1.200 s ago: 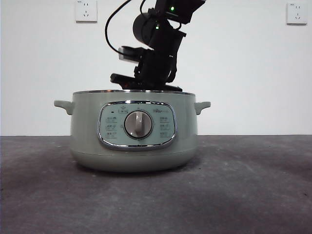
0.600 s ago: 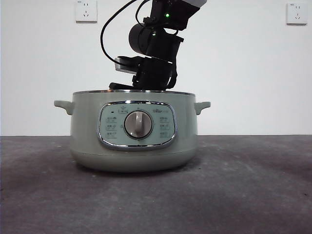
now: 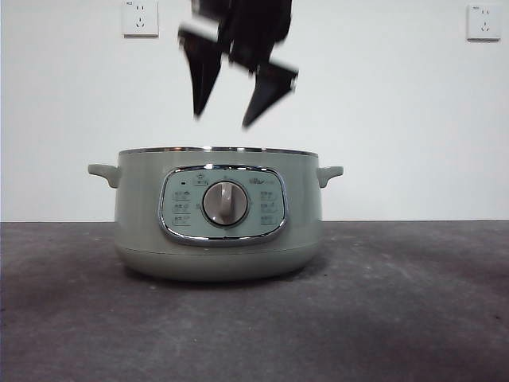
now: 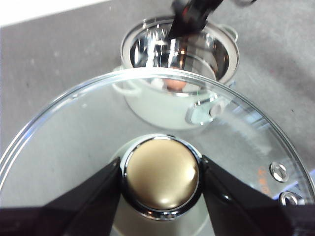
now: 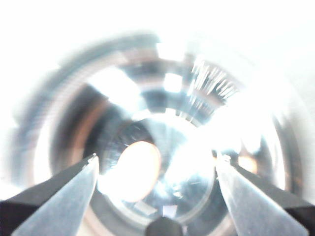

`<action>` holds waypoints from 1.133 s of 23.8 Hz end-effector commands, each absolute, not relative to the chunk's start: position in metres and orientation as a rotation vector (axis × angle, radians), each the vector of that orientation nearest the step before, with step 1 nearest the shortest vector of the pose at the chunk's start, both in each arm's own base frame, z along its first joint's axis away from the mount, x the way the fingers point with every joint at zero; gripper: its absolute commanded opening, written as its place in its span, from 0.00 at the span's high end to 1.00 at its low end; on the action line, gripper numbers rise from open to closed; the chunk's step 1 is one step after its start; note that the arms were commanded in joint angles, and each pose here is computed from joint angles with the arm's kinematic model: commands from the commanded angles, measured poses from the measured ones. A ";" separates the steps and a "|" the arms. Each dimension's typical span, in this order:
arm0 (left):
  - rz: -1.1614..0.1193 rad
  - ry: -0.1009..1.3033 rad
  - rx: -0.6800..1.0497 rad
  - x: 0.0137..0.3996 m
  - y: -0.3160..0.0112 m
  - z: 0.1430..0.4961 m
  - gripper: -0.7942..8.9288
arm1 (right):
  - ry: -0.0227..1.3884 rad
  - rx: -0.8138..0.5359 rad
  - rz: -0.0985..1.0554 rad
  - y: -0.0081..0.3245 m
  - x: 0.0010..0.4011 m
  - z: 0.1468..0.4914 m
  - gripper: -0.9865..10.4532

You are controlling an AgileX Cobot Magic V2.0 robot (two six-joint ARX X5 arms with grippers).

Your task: Pick up the egg,open the lid,put the egg in the pot,close the lid

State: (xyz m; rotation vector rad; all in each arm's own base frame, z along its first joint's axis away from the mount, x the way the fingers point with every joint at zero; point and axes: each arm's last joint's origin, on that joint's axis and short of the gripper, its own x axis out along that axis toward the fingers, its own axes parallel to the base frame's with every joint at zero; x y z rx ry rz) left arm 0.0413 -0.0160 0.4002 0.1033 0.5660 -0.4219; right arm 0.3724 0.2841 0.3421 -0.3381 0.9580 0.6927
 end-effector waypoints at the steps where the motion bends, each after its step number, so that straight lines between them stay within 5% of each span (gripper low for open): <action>1: -0.452 0.496 0.121 0.054 -0.020 0.409 0.93 | 0.873 -0.315 0.689 0.274 0.357 0.385 0.56; 5: -0.545 0.496 0.127 0.092 -0.034 0.411 0.93 | 0.678 -0.216 0.675 0.249 0.324 0.451 0.56; 14: -0.630 0.484 0.118 0.158 -0.056 0.406 0.93 | 0.493 -0.178 0.710 0.218 0.254 0.518 0.61; 27: -0.718 0.456 0.144 0.220 -0.096 0.387 0.93 | 0.538 -0.272 0.687 0.169 0.147 0.529 0.61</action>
